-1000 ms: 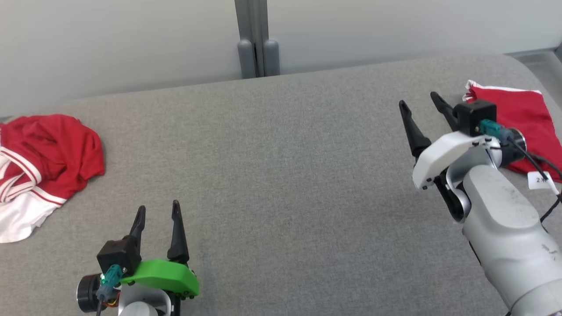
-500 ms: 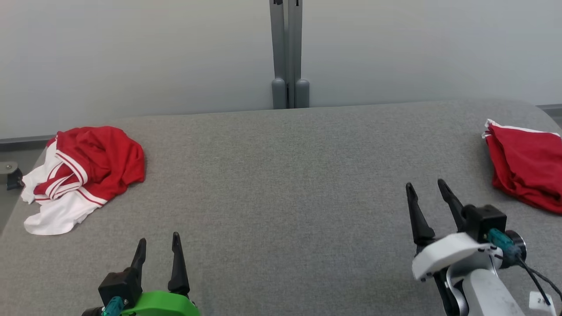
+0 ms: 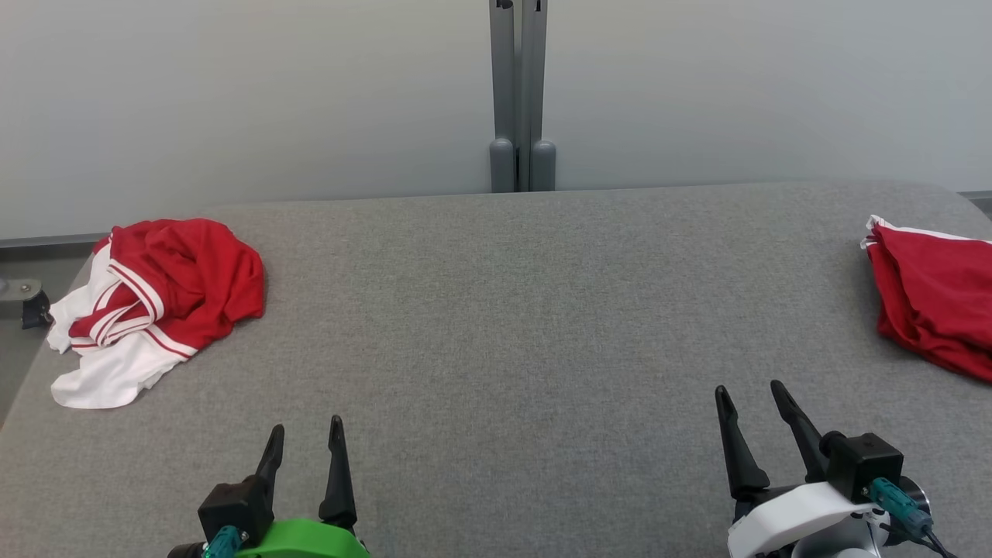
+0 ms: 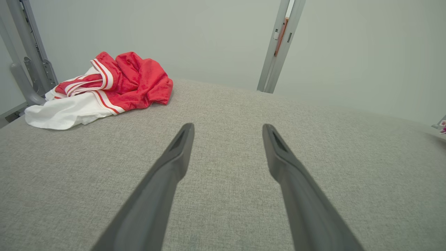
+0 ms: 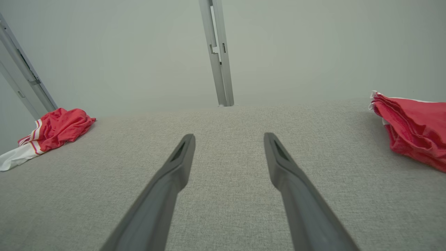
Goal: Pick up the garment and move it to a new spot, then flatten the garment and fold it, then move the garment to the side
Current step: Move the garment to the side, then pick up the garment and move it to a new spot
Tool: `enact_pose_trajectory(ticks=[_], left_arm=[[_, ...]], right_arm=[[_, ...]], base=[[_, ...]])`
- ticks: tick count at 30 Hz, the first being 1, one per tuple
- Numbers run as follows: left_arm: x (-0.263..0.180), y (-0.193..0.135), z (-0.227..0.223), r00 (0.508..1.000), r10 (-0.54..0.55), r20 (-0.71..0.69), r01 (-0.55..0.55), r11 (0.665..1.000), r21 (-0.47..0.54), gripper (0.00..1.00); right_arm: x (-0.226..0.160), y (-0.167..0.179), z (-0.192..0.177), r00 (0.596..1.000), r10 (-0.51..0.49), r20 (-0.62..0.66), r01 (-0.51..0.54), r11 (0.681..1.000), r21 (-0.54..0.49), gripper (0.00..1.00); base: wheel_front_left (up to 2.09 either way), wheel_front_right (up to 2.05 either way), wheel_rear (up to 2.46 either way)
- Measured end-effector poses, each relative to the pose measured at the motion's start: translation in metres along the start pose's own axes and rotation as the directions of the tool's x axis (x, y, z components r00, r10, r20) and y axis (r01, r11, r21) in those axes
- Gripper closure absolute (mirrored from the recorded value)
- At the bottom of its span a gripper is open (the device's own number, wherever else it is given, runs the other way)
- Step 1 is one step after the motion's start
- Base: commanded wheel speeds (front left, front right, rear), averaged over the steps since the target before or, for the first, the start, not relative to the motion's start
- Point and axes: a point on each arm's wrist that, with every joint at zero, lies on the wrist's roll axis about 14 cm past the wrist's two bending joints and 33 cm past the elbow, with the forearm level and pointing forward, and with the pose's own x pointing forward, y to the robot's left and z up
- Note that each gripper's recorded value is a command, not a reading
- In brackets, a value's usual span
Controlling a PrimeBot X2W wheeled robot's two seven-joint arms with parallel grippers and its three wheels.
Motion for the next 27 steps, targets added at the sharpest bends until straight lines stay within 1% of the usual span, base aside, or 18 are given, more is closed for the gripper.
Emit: enact_pose_trajectory(ticks=[27], left_arm=[[-0.0066,-0.0009,-0.0029,1.000,0.000,-0.006,0.000,1.000,-0.008,0.00]], right_arm=[[-0.0035,0.0051,-0.0023,1.000,0.016,-0.008,-0.016,1.000,-0.009,0.00]], base=[[0.00,0.00,0.00]])
